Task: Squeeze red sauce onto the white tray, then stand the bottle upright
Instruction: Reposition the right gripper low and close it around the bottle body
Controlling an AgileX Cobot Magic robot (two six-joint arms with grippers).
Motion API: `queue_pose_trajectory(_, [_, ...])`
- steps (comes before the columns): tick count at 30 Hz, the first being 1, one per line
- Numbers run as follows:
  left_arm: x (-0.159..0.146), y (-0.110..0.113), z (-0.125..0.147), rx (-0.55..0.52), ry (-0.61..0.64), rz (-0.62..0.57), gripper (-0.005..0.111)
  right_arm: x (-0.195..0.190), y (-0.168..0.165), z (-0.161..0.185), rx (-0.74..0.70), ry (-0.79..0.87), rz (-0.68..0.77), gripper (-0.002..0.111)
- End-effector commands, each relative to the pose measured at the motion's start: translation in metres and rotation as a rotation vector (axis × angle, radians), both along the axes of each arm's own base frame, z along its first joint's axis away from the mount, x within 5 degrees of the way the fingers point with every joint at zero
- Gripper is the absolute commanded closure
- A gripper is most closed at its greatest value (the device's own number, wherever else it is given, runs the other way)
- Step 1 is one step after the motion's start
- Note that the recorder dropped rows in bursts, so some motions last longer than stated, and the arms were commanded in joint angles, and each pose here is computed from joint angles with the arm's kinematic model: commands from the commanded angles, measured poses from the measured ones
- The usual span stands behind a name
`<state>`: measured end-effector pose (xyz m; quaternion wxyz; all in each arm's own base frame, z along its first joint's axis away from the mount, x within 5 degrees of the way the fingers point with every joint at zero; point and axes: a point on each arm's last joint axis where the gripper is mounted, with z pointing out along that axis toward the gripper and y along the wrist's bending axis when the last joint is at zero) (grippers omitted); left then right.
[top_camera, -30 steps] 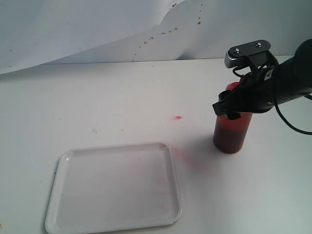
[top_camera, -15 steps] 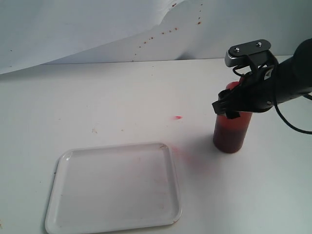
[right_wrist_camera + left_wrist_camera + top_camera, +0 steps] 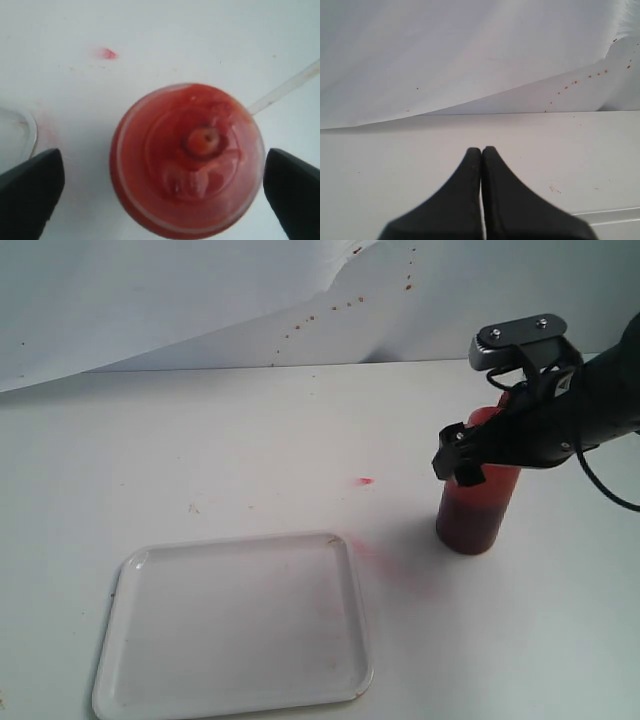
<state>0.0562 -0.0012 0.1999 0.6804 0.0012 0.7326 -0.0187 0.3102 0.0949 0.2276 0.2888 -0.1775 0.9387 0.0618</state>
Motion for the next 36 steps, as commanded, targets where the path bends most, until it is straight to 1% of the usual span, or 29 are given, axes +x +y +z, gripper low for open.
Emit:
queue_pose_trajectory(1, [0.0, 0.0, -0.001, -0.008, 0.001, -0.001, 0.107, -0.007, -0.002, 0.022, 0.014, -0.069, 0.001, 0.004])
queue_pose_trajectory(4, [0.0, 0.0, -0.001, -0.008, 0.001, -0.001, 0.107, -0.012, -0.004, 0.025, 0.006, -0.098, 0.008, 0.004])
queue_pose_trajectory(7, [0.0, 0.0, -0.001, -0.008, 0.001, -0.001, 0.107, -0.017, -0.006, 0.018, 0.0, -0.112, 0.012, 0.004])
queue_pose_trajectory(11, [0.0, 0.0, -0.001, -0.008, 0.001, -0.001, 0.107, -0.029, -0.011, -0.004, 0.006, -0.16, -0.008, 0.004])
queue_pose_trajectory(15, [0.0, 0.0, -0.001, -0.008, 0.001, -0.001, 0.107, -0.044, -0.018, -0.026, 0.014, -0.264, -0.03, 0.005])
queue_pose_trajectory(16, [0.0, 0.0, -0.001, -0.008, 0.001, -0.001, 0.107, -0.052, -0.021, -0.036, 0.005, -0.304, -0.03, 0.005])
queue_pose_trajectory(20, [0.0, 0.0, -0.001, -0.008, 0.001, -0.001, 0.107, -0.07, -0.027, -0.056, 0.005, -0.363, -0.038, 0.005])
queue_pose_trajectory(23, [0.0, 0.0, -0.001, -0.008, 0.001, -0.001, 0.107, -0.085, -0.02, -0.064, 0.022, -0.45, 0.003, 0.005])
queue_pose_trajectory(26, [0.0, 0.0, -0.001, -0.008, 0.001, -0.001, 0.107, -0.099, -0.01, -0.067, 0.041, -0.546, 0.086, 0.005])
queue_pose_trajectory(28, [0.0, 0.0, -0.001, -0.008, 0.001, -0.001, 0.107, -0.104, -0.009, -0.067, 0.056, -0.595, 0.097, 0.005])
queue_pose_trajectory(30, [0.0, 0.0, -0.001, -0.008, 0.001, -0.001, 0.107, -0.108, -0.01, -0.068, 0.062, -0.621, 0.097, 0.005])
queue_pose_trajectory(32, [0.0, 0.0, -0.001, -0.008, 0.001, -0.001, 0.107, -0.11, -0.014, -0.07, 0.071, -0.637, 0.059, 0.005])
queue_pose_trajectory(36, [0.0, 0.0, -0.001, -0.008, 0.001, -0.001, 0.107, -0.107, -0.014, -0.091, 0.049, -0.568, 0.039, 0.005])
